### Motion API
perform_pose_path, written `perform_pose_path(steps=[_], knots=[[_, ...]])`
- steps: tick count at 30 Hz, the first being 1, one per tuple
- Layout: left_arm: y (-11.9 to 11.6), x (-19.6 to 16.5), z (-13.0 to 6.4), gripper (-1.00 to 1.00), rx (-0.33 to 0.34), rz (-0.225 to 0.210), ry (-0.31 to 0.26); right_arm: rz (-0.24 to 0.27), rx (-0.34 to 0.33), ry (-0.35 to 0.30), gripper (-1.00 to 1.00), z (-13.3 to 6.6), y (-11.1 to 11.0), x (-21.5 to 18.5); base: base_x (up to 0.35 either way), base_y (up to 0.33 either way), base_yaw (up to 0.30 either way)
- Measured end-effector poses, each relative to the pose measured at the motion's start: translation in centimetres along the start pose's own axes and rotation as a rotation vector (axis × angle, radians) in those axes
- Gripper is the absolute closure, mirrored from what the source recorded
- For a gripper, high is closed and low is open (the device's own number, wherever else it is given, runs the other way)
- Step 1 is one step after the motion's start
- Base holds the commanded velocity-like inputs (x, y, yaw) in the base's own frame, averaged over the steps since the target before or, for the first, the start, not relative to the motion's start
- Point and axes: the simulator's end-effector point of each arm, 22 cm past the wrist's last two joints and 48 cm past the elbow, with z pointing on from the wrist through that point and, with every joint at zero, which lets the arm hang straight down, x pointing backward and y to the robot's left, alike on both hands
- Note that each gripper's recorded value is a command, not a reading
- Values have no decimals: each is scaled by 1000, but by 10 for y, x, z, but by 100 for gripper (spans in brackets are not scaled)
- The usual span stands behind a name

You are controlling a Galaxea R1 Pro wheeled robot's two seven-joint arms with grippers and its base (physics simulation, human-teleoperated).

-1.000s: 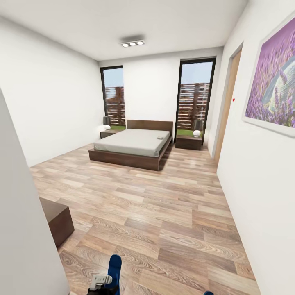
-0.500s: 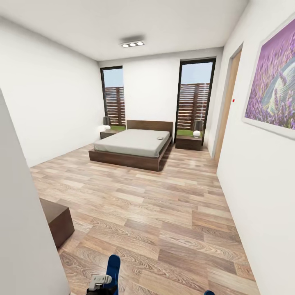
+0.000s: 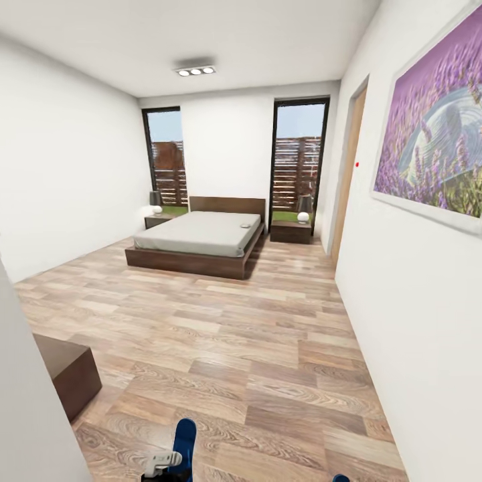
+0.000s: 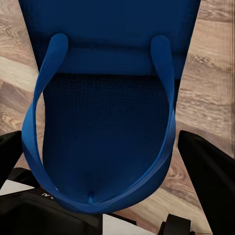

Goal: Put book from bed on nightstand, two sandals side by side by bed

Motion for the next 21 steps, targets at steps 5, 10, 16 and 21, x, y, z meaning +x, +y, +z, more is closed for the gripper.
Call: perform_pose_path(steps=[5, 10, 16, 21], knots=[[0, 0, 0, 100, 0, 1, 1, -1, 0, 0, 100, 0, 0, 0, 0, 0, -282], [0, 0, 0, 100, 0, 1, 1, -1, 0, 0, 100, 0, 0, 0, 0, 0, -281], [0, 1, 0, 100, 0, 1, 2, 0, 0, 0, 100, 0, 0, 0, 0, 0, -280], [0, 1, 0, 100, 0, 1, 2, -1, 1, -1, 100, 0, 0, 0, 0, 0, -258]])
